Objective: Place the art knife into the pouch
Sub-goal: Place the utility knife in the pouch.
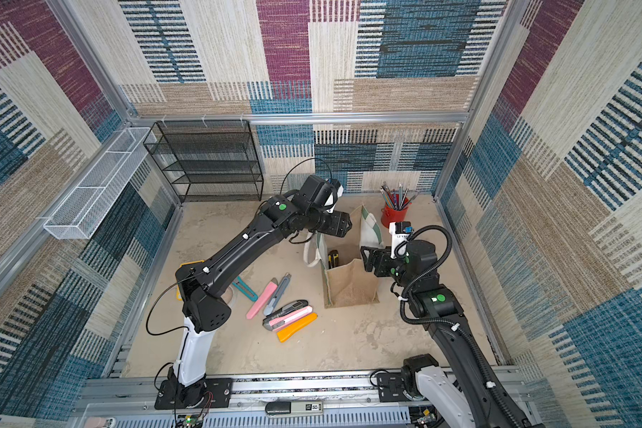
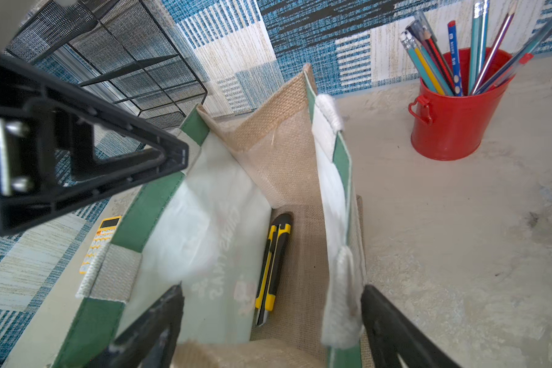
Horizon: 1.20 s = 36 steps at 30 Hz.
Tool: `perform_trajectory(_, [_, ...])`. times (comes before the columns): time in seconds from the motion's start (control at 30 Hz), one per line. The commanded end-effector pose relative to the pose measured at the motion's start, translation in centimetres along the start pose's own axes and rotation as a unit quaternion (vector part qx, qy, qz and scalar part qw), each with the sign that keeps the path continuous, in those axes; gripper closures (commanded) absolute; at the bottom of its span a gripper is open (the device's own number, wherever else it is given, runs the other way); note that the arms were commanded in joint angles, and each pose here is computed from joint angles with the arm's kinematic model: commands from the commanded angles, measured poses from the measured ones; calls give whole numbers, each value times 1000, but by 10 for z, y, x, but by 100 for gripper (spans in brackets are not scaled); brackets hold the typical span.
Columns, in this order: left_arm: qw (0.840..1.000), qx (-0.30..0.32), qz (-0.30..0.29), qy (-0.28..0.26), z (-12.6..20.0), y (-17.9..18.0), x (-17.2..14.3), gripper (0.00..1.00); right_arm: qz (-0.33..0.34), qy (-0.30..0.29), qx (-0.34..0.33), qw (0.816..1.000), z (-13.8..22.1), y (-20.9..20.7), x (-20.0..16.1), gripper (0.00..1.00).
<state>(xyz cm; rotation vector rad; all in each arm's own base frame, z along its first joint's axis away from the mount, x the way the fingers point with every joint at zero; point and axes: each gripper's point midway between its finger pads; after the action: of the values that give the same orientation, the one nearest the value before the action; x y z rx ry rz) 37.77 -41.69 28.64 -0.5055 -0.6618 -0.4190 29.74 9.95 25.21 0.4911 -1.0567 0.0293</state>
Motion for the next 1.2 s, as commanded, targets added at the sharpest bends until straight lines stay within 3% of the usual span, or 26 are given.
perform_trajectory(0.0, [999, 12, -33, -13, 12, 4, 5, 25, 3, -1, 15, 1000, 2, 7, 4, 12])
perform_trajectory(0.3, [994, 81, -65, -39, 75, 33, -3, 22, 7, 1, 42, 999, 3, 17, 5, 11])
perform_trajectory(0.63, [987, 154, -36, -26, 135, 83, -73, 20, 11, -4, 23, 1000, -2, 10, 10, 11])
perform_trajectory(0.83, [981, 196, -15, 1, 150, 117, -124, 24, 6, -3, 27, 1000, -5, 10, 8, 11])
perform_trajectory(1.03, [978, 198, 14, 68, 140, 137, -183, 31, 9, -6, 18, 1000, -5, 7, 9, 11])
perform_trajectory(1.17, [972, 205, 59, 102, 129, 154, -213, 41, 9, -6, 15, 1000, -6, 6, 9, 11])
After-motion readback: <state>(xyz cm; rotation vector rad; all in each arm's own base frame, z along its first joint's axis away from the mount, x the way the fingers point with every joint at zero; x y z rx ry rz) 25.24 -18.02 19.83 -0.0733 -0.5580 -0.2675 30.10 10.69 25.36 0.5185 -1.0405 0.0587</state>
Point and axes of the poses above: each gripper's point midway between its finger pads, its own z axis back along the fingers, its own y axis along the line the jaws close on, x = y × z, and after that the axes turned 1 degree about z, right-handed
